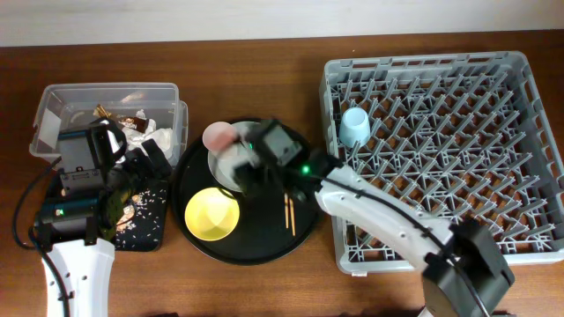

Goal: Sort waste into correct bins and load items into the dishwasher rack
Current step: 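Grasp the pink cup with the right gripper and place it in the rack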

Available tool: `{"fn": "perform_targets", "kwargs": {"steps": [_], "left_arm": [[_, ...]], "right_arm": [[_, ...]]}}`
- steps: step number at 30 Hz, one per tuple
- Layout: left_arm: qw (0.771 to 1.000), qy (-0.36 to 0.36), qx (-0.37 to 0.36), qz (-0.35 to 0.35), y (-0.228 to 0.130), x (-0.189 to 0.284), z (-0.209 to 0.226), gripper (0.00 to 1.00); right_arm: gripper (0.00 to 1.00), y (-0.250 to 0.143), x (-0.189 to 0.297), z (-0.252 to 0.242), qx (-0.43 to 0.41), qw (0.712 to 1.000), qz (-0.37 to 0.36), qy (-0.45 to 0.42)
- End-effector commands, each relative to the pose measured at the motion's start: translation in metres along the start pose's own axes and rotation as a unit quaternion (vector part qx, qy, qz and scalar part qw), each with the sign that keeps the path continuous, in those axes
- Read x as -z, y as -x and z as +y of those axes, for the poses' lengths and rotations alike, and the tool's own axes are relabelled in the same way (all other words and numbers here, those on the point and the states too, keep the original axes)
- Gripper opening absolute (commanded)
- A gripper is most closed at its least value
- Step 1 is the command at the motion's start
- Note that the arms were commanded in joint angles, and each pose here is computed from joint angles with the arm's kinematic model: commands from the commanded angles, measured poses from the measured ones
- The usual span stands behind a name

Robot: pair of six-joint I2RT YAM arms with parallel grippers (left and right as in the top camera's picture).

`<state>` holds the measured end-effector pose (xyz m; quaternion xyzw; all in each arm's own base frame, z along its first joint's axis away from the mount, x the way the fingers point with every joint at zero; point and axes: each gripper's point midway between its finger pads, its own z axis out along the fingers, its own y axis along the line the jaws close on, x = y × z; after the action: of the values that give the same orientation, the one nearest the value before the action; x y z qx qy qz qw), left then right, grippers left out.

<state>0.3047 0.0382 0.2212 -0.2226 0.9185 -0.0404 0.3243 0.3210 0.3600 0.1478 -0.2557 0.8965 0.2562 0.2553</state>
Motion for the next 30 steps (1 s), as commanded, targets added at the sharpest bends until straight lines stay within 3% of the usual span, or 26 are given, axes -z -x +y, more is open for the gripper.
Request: {"fn": "perform_targets", "kwargs": {"steps": [1,7,16,17,19,22,23,26,28,30], "left_arm": [[1.0,0.003,0.001,-0.006,0.003,0.002,0.002,0.99],[1.0,0.003,0.001,-0.006,0.003,0.002,0.002,0.99],[1.0,0.003,0.001,-0.006,0.003,0.002,0.002,0.99],[1.0,0.003,0.001,-0.006,0.003,0.002,0.002,0.99],[1.0,0.003,0.001,-0.006,0.003,0.002,0.002,0.99],[1.0,0.003,0.001,-0.006,0.003,0.002,0.002,0.99],[1.0,0.003,0.001,-0.006,0.003,0.002,0.002,0.99],[1.0,0.003,0.001,-0.006,0.003,0.002,0.002,0.99],[1.0,0.003,0.001,-0.006,0.003,0.002,0.002,0.99],[1.0,0.003,0.001,-0.006,0.003,0.002,0.002,0.99]], "right_arm": [[0.57,0.052,0.02,0.03,0.179,0.979,-0.094,0.036],[0.44,0.06,-0.055,0.016,0.275,0.952,-0.13,0.024],[0.37,0.032,-0.102,-0.014,0.272,0.958,-0.088,-0.01],[0.33,0.027,-0.103,-0.016,0.289,0.954,-0.077,-0.013],[0.15,0.019,-0.104,-0.028,0.293,0.954,-0.054,-0.04],[0.04,0.02,-0.1,-0.027,0.292,0.954,-0.054,-0.04],[0.04,0.03,-0.087,-0.021,0.293,0.953,-0.068,-0.039],[0.04,0.065,0.013,0.003,0.23,0.966,-0.111,-0.036],[0.04,0.04,0.097,-0.015,0.169,0.982,-0.063,-0.054],[0.04,0.001,0.149,-0.047,0.082,0.996,-0.002,-0.039]]}}
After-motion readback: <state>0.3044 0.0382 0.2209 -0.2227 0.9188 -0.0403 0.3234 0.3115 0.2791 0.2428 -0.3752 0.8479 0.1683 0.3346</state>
